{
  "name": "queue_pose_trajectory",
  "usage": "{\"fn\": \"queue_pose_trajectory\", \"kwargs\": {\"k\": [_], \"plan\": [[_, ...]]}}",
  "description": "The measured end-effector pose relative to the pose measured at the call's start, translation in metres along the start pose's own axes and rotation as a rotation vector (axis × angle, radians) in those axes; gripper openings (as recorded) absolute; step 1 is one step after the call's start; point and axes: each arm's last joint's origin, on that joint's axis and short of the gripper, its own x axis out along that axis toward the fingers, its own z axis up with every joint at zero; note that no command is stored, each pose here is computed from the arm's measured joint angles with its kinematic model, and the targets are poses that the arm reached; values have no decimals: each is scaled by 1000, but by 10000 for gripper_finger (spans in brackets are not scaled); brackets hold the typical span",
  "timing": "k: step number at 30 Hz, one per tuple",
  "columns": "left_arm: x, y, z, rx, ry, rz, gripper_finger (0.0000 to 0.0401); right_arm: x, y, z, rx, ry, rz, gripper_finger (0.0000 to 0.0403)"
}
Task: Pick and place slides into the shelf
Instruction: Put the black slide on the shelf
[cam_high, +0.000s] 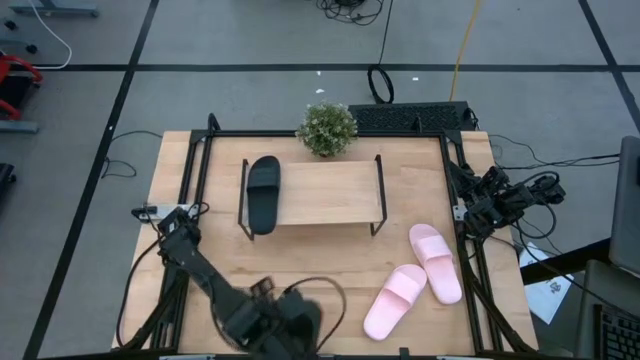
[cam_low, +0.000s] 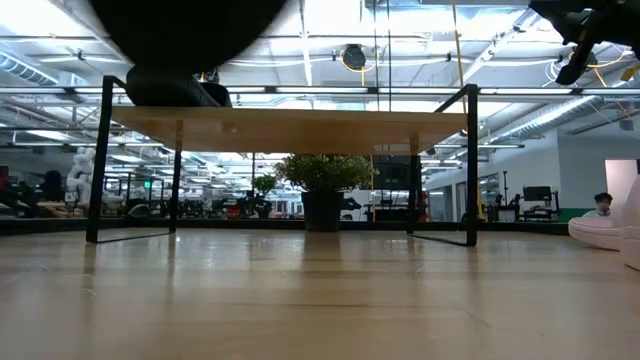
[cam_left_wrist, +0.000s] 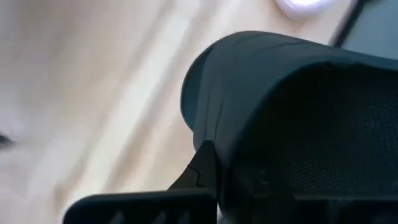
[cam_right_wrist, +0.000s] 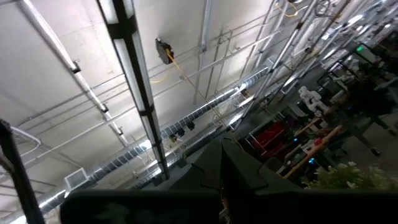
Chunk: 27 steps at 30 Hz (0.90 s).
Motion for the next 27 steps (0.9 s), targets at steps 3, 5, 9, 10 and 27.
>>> {"fn": "queue_pose_trajectory", "kwargs": {"k": [3, 5, 9, 10, 27], "plan": [[-9, 20, 26, 53, -72, 35, 1, 0, -1, 0, 3, -3, -23, 0], [-19, 32, 45, 92, -151, 36, 1, 0, -1, 1, 16, -6, -27, 0], [-53, 72, 73, 128, -287, 79, 0, 0, -1, 1, 42, -7, -27, 0], [-62, 81, 79, 133, -323, 85, 0, 0, -1, 1, 43, -6, -27, 0], [-147, 226, 127, 127, -582, 378, 0, 0, -2, 1, 56, -8, -54, 0]]}}
